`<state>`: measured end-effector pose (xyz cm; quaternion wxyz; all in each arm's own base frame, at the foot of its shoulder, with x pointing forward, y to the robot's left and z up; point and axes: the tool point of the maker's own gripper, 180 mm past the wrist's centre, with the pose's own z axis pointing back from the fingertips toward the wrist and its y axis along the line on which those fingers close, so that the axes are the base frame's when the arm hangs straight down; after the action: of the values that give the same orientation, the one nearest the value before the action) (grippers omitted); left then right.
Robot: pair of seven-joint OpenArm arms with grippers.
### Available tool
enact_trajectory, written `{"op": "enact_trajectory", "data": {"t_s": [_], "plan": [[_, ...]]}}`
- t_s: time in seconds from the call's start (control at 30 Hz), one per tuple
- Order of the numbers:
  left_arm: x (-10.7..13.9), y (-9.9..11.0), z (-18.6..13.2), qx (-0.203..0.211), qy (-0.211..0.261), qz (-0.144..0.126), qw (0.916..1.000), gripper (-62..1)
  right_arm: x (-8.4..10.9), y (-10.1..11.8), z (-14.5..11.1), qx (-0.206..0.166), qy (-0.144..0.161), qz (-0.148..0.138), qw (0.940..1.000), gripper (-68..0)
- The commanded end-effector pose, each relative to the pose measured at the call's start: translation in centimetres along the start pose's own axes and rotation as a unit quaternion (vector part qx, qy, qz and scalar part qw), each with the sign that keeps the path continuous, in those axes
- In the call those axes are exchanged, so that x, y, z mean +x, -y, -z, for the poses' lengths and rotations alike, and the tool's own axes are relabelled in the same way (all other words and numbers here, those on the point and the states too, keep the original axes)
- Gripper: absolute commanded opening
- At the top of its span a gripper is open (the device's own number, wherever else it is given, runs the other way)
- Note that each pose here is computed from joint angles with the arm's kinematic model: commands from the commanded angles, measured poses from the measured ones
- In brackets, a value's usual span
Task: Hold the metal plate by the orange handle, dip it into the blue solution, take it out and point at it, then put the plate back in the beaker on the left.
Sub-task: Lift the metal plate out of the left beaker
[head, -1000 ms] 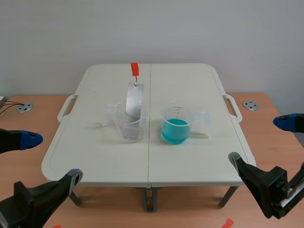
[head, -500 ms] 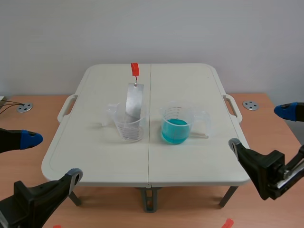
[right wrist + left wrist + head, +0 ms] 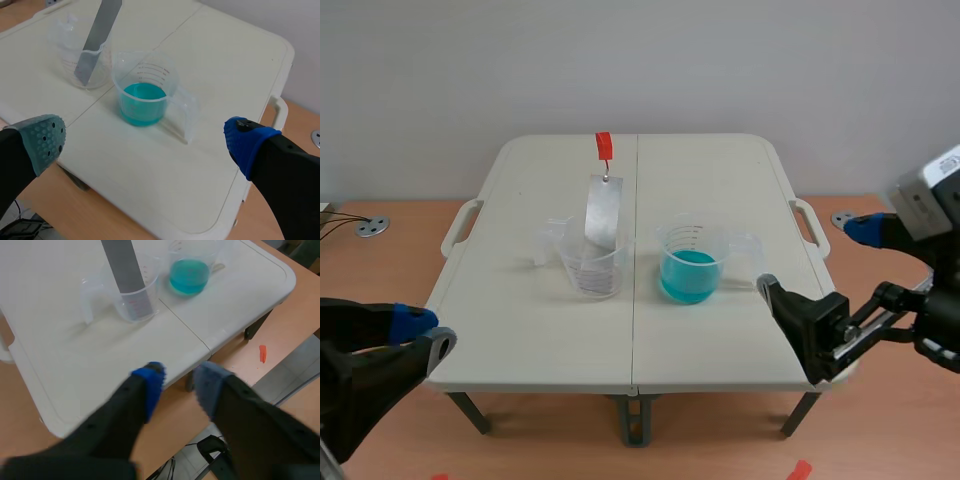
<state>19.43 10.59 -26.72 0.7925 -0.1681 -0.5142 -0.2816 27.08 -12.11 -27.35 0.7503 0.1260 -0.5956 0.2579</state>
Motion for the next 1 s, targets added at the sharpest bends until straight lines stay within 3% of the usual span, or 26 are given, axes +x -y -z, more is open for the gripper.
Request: {"op": "enact_trajectory", "data": {"t_s": [0.0, 0.23, 0.3, 0.43, 0.73, 0.9, 0.97], "plan": [[0.5, 0.0, 0.0, 0.002, 0.008, 0.009, 0.9999, -59.4, 1.1, 0.2, 0.6, 0.0, 0.022, 0.001, 0.9998, -1.2], [-0.7, 0.3, -0.4, 0.001, -0.014, 0.018, 0.9997, -59.0, 2.0, 0.0, 3.3, 0.014, 0.044, 0.007, 0.9989, -1.2], [-1.7, 0.7, -0.8, -0.007, -0.037, 0.032, 0.9988, -59.0, 2.5, 0.0, 4.1, 0.017, 0.052, 0.006, 0.9985, -1.2], [-4.4, 1.8, -2.1, -0.024, -0.092, 0.028, 0.9951, -59.0, 3.3, 0.3, 5.8, 0.018, 0.068, 0.017, 0.9973, -1.2], [-12.9, 3.9, -6.6, -0.04, -0.233, -0.027, 0.9714, -59.1, 5.4, 0.4, 9.8, 0.029, 0.095, 0.025, 0.9947, -1.2], [-17.0, 4.7, -8.6, -0.042, -0.282, -0.057, 0.9567, -59.1, 6.5, -0.4, 11.8, 0.047, 0.103, 0.025, 0.9932, -1.2], [-18.2, 5.2, -9.2, -0.05, -0.292, -0.052, 0.9538, -59.1, 6.8, -0.6, 12.6, 0.051, 0.105, 0.028, 0.9928, -1.2]]}}
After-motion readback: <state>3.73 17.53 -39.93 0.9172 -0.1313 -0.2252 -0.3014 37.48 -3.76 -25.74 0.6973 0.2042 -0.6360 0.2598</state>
